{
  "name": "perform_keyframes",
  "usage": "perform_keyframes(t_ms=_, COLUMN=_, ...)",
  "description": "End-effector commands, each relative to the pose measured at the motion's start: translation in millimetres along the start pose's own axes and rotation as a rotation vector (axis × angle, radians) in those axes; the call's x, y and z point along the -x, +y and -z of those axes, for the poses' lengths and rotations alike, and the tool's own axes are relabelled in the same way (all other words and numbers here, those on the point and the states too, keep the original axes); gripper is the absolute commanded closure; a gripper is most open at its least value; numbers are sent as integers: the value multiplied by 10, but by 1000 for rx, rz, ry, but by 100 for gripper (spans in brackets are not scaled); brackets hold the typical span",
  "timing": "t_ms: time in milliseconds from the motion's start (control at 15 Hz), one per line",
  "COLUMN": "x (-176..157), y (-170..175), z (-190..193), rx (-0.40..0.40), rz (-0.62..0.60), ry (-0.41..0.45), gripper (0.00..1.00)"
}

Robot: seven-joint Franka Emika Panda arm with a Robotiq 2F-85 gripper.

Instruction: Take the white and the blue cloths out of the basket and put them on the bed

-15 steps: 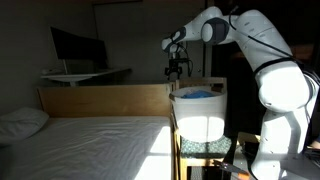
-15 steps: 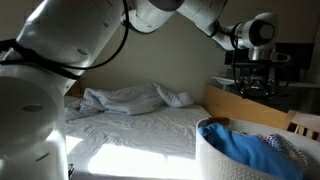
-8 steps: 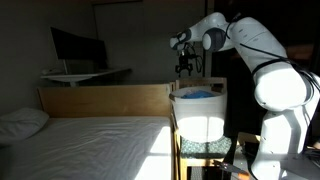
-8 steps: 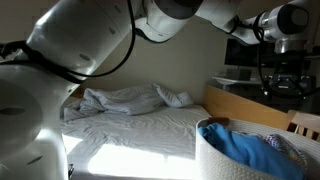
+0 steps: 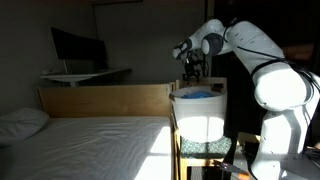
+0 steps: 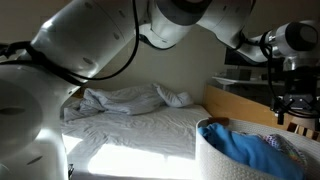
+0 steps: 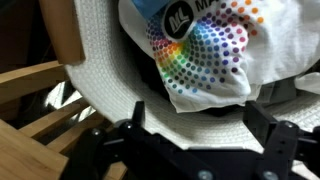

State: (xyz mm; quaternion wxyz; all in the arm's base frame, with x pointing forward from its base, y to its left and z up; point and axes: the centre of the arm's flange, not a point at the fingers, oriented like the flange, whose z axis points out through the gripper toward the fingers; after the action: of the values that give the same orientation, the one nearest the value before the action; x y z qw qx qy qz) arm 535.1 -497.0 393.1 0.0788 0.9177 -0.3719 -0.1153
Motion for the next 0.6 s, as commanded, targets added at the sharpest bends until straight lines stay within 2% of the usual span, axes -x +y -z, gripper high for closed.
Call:
perform_keyframes(t_ms=0, x=294, y=-65, z=-326, rx=25, rz=77, ry=0, gripper=0)
perform_keyframes(t_ms=533, x=503, y=-359, z=-850, rx=-83, rz=171, ry=64, gripper=0)
